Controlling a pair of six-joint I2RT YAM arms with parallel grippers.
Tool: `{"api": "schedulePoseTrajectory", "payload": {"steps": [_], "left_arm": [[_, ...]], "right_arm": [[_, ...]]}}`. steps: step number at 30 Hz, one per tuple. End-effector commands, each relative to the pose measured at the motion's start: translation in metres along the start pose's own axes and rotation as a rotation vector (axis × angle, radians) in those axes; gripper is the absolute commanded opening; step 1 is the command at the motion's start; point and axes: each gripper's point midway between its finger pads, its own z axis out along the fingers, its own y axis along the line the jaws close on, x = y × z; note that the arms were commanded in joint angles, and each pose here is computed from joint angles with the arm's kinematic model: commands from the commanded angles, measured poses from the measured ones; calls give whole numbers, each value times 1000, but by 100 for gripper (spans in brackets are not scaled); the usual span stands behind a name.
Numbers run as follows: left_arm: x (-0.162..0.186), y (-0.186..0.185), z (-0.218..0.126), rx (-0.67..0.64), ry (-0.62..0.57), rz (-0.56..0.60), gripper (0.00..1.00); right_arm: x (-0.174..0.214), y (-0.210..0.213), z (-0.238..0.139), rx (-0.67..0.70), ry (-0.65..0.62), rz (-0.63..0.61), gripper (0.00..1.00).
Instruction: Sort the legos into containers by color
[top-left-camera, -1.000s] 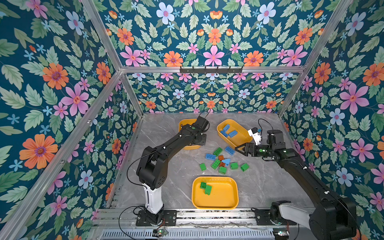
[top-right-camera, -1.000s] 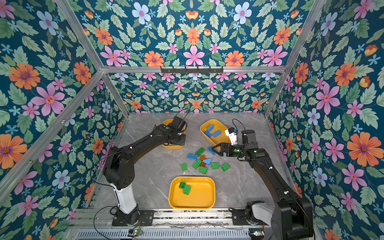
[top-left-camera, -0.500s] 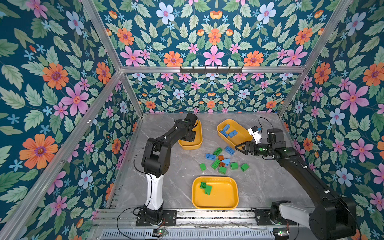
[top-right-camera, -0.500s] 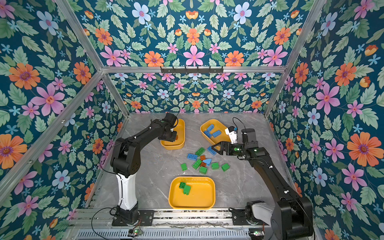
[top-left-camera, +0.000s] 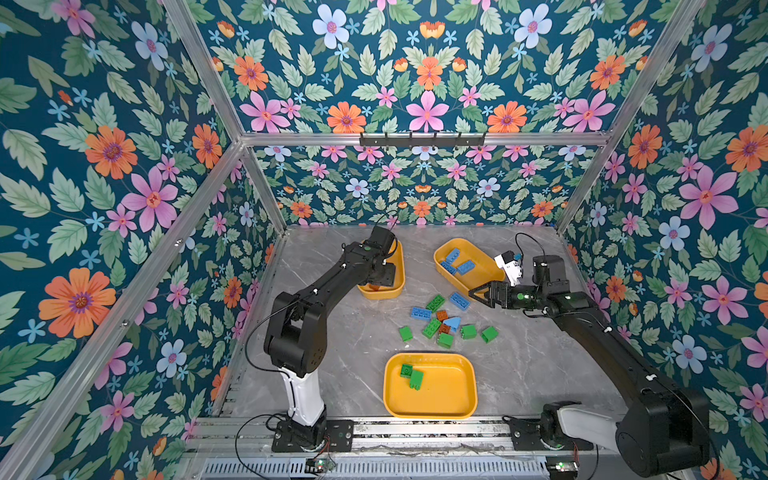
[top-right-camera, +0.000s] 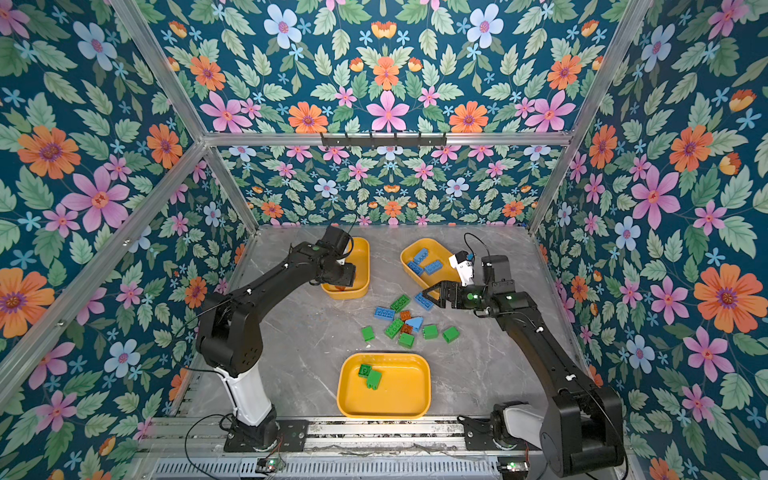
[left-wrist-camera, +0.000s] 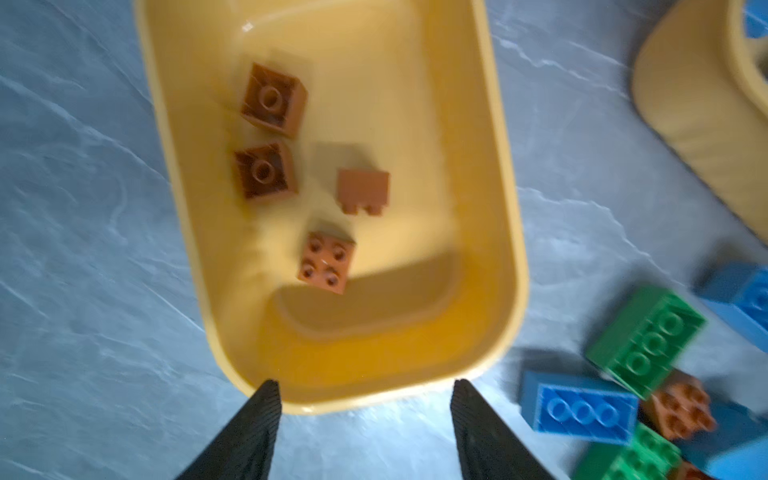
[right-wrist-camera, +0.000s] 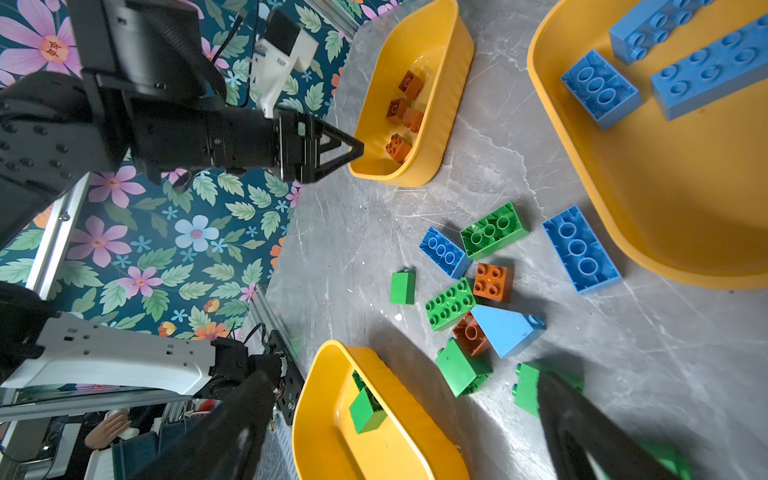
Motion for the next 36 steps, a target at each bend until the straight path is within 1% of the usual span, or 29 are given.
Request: {"api": "schedulePoseTrajectory", "payload": {"steps": [1,7,11,13,18,23,27,36], "left_arm": [[23,-22,-10,52,16,-91,68],[73,-56,-17,65,41,-155,68],[101,-71,-8,71,75,-200,66],[109,-74,-2,48,84,-215,65],[125,-86,17,35,112,-239,63],[142,-84,31,-34,145,-222,60],[150,-78,37,-81,158,-203,58],[156,-74,51,-109,162,-217,48]], "right_arm": [[-4,5,0,-23,-10,-27,99],[0,4,0,-28,-5,-25,99],[3,3,1,-28,-5,-23,99],[4,2,1,-31,-8,-21,99],[7,1,1,-31,-9,-17,99],[10,-1,1,-18,-5,-20,99],[13,-3,2,-15,1,-18,99],[12,-4,3,-14,4,-18,99]]}}
